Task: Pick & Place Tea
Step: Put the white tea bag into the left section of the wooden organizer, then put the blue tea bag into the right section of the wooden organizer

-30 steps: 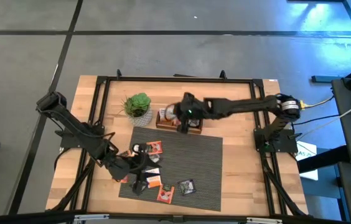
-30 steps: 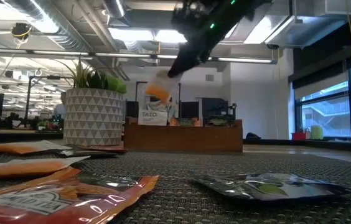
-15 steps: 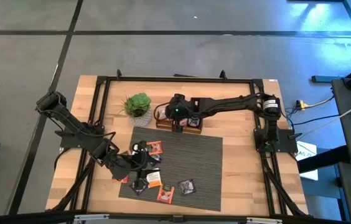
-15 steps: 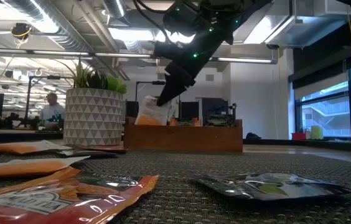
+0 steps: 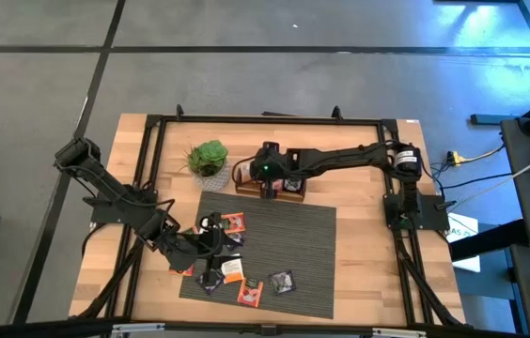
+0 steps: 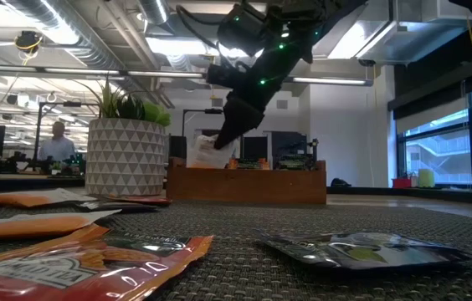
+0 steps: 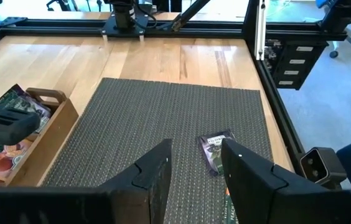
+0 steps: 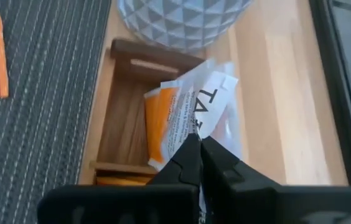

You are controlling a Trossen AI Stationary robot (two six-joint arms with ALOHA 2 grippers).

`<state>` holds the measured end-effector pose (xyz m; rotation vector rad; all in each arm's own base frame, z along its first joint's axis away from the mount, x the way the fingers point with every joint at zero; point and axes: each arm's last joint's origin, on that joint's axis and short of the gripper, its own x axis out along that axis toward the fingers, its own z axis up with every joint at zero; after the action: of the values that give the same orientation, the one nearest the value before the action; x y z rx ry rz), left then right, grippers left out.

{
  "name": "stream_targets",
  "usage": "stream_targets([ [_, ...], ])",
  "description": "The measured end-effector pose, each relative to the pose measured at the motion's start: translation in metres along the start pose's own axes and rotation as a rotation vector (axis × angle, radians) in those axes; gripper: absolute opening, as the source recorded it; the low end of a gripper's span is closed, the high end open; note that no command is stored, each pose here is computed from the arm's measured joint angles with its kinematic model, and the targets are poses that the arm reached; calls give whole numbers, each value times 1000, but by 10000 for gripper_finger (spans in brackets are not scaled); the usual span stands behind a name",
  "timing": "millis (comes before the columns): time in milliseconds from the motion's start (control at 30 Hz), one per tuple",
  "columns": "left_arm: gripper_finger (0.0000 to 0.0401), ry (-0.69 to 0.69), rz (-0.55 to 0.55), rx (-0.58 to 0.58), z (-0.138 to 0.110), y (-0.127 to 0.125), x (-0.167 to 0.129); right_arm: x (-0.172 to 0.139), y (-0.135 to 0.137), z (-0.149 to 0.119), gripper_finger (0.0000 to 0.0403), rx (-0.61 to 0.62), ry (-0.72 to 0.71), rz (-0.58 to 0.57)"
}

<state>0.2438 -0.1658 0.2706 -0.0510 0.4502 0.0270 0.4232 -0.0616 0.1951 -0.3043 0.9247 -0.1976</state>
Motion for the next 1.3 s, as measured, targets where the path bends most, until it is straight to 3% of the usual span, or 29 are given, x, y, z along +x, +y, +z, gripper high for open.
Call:
stream_targets([
  [133, 136, 0, 1, 0, 0, 0, 0, 0, 0, 0, 26, -57, -1, 3],
  [367, 136, 0, 1, 0, 0, 0, 0, 0, -1, 4, 104, -41, -38, -9],
  [600, 136, 0, 1, -3, 0, 0, 0, -12, 0, 7, 148, 65, -29, -71],
  [667, 136, 2, -2, -12, 0, 0, 0, -24, 8, 9, 150, 87, -29, 7],
  [833, 136, 30, 5, -37, -11, 3, 3, -45, 49, 11, 150, 118, -3, 362],
  [900, 136, 42, 9, -53, -15, 5, 5, -50, 68, 9, 150, 112, 4, 449],
  [1167, 136, 105, -46, -71, -24, 10, 17, -54, 139, -13, 149, 80, -13, 525],
  [1300, 136, 66, -171, -11, -22, 3, 33, -64, 165, -19, 149, 62, 16, 575],
])
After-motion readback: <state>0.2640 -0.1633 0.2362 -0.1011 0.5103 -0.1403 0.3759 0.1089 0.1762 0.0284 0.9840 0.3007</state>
